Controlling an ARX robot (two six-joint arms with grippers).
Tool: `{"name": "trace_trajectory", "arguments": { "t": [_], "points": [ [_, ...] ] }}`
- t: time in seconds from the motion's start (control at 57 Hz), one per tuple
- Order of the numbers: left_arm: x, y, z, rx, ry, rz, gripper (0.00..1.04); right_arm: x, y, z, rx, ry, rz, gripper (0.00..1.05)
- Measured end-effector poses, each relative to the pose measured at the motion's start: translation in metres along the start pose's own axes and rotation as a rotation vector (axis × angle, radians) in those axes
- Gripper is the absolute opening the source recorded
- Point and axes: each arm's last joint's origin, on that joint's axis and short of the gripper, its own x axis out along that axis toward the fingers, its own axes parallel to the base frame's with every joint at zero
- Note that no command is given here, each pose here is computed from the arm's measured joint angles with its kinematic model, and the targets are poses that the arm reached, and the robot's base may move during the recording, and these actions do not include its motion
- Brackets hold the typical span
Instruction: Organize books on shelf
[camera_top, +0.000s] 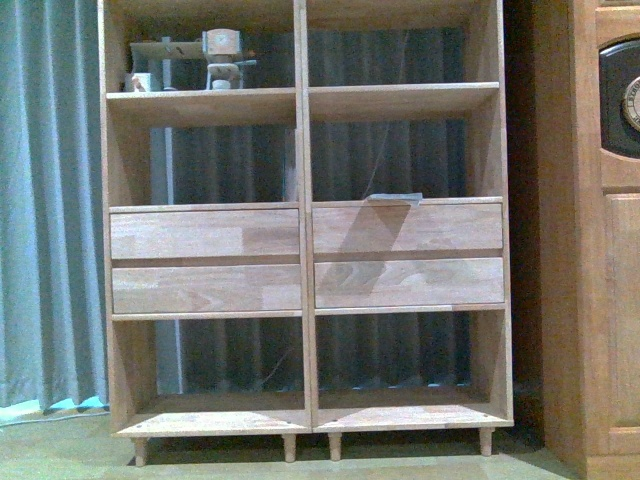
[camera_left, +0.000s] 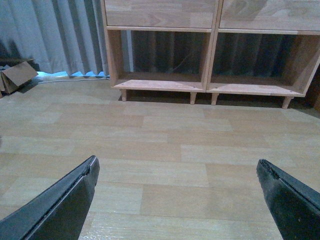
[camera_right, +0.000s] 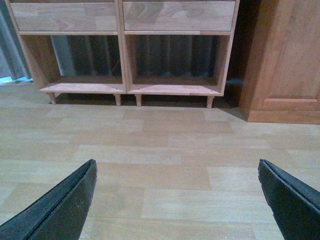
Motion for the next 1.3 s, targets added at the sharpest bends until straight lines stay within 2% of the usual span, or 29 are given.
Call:
{"name": "trace_trajectory", "arguments": {
  "t": [1.298],
  "points": [
    [0.0,0.0,0.0,0.0,0.0,0.0,0.97,0.0,0.0,0.0,0.0,0.0,0.0,0.98]
  ]
}}
